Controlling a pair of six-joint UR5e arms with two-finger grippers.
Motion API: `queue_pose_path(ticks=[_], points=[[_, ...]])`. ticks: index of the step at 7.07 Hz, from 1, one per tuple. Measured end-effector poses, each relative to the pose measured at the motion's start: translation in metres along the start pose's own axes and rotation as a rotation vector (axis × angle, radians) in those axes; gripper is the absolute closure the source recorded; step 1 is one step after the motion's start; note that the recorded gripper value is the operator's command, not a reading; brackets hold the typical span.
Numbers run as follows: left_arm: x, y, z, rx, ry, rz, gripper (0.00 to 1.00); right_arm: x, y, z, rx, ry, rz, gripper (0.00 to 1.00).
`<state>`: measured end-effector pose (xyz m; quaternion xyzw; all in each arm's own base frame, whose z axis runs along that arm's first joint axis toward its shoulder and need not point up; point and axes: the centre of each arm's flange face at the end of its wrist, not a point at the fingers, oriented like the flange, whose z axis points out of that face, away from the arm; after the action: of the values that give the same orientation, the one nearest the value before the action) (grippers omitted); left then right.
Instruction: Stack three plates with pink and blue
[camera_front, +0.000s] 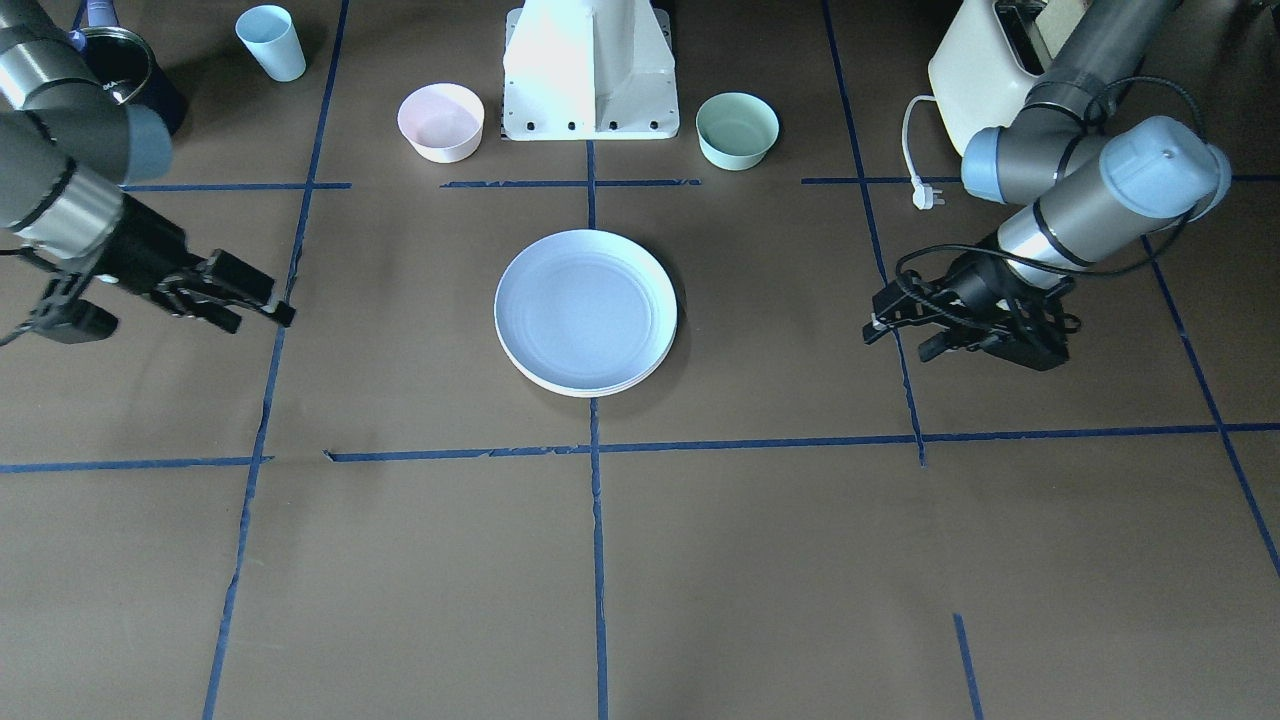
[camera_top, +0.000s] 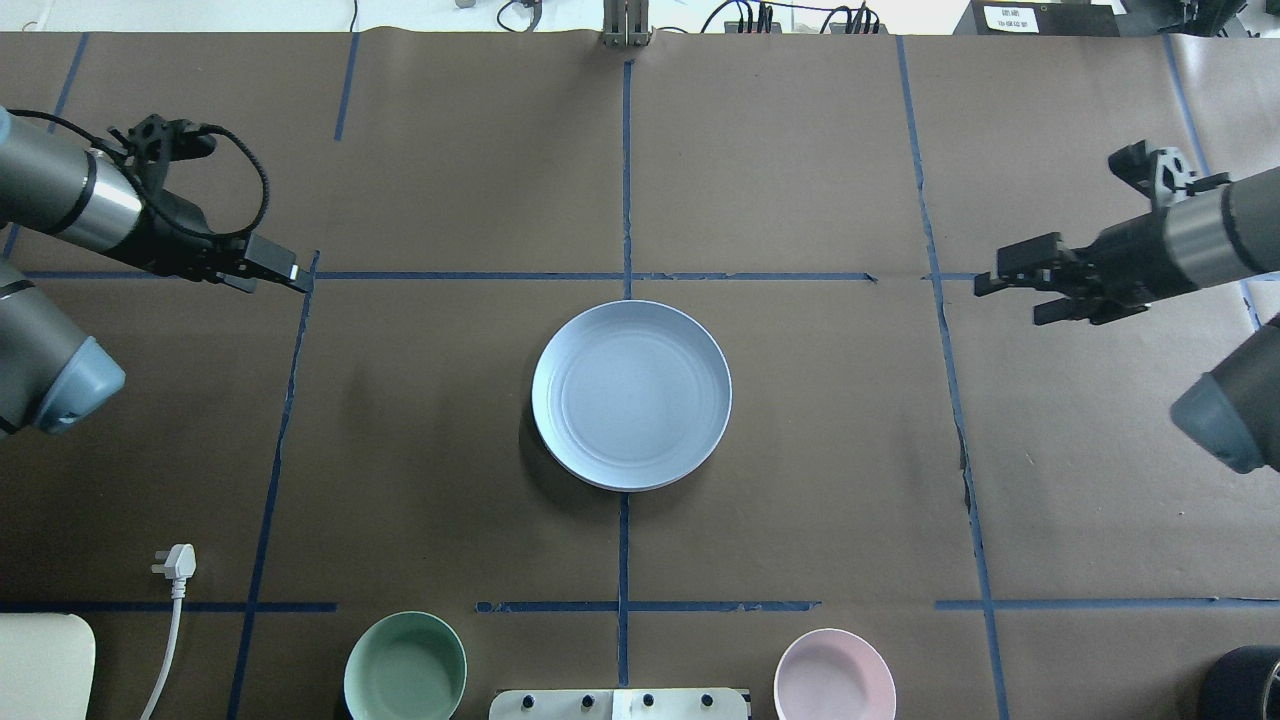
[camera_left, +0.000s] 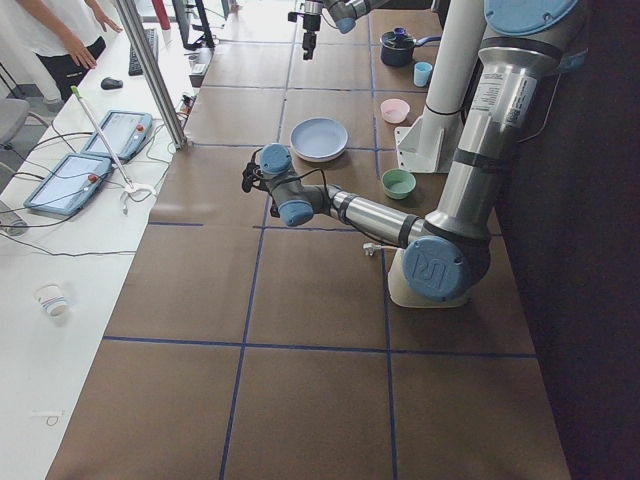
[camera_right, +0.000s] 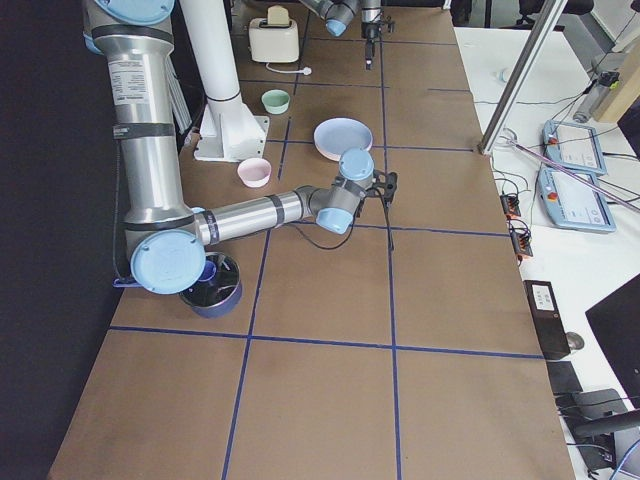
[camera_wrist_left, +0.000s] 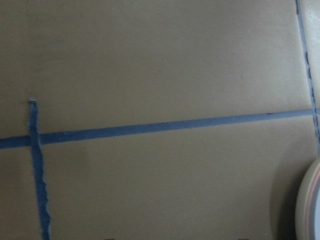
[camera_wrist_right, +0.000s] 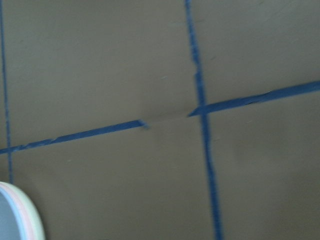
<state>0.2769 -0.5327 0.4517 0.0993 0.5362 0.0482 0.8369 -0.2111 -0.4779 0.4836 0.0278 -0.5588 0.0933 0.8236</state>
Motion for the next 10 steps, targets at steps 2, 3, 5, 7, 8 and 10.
queue_pose_path(ticks=[2,3,5,7,8,10], points=[[-0.077,-0.017,-0.051,0.007,-0.136,0.094,0.14,0.094,-0.02,-0.052,0.023,0.16,-0.148,0.0],[-0.111,-0.028,-0.084,-0.006,-0.207,0.136,0.14,0.127,-0.029,-0.077,0.018,0.221,-0.2,0.0],[-0.176,-0.037,-0.153,-0.065,-0.327,0.184,0.13,0.179,-0.043,-0.125,-0.026,0.312,-0.281,0.0],[-0.235,-0.02,-0.203,-0.185,-0.371,0.152,0.11,0.214,-0.048,-0.158,-0.099,0.368,-0.323,0.0],[-0.252,-0.008,-0.215,-0.234,-0.367,0.114,0.02,0.222,-0.049,-0.167,-0.122,0.378,-0.323,0.0],[-0.253,0.019,-0.242,-0.243,-0.344,0.064,0.01,0.224,-0.05,-0.177,-0.125,0.381,-0.315,0.0]])
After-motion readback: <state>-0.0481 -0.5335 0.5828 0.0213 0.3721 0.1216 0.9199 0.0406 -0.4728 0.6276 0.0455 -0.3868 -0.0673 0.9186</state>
